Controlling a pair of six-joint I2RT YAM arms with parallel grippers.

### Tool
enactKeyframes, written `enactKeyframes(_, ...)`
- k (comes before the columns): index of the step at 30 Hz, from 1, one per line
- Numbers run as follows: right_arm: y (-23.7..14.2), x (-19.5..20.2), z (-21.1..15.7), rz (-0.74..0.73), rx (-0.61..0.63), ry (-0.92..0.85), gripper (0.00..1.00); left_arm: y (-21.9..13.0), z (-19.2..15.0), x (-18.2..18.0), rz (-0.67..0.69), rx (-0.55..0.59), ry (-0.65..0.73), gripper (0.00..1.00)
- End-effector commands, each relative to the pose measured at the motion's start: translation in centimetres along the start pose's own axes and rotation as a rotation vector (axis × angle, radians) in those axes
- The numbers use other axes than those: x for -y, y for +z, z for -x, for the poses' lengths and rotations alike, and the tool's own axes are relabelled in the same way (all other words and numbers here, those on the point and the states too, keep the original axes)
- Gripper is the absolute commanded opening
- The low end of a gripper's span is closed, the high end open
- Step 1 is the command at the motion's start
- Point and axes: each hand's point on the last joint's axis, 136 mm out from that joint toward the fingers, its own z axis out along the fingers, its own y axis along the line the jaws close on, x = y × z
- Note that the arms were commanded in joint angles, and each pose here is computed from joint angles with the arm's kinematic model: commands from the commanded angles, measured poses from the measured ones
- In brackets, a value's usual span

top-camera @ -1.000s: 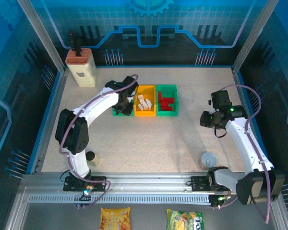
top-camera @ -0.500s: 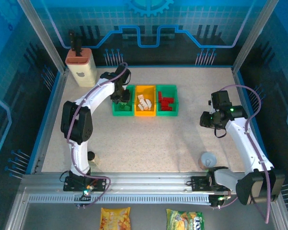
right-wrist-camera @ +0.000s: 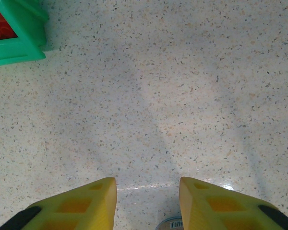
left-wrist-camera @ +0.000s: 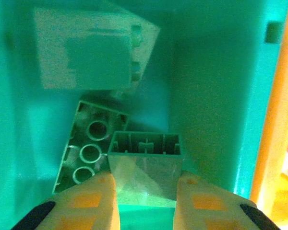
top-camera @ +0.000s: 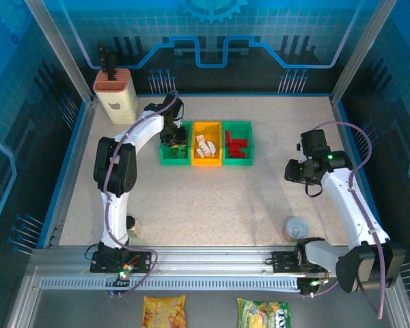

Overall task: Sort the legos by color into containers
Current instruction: Place the lego in the container.

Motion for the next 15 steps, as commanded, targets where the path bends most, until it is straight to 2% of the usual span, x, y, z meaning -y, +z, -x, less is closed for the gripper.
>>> enactKeyframes(1,-0.1,0.5,-0.7,-0.007,-0.019,0.004,0.4,-0.1,1.2,1.0,-0.061,0.01,-0.014,0.09)
enactKeyframes(15,0.1,0.4,-0.6,-0.005,-0.025,0.003,0.4,-1.1,1.4,1.3,-0.071,0.028,-0.006,0.38)
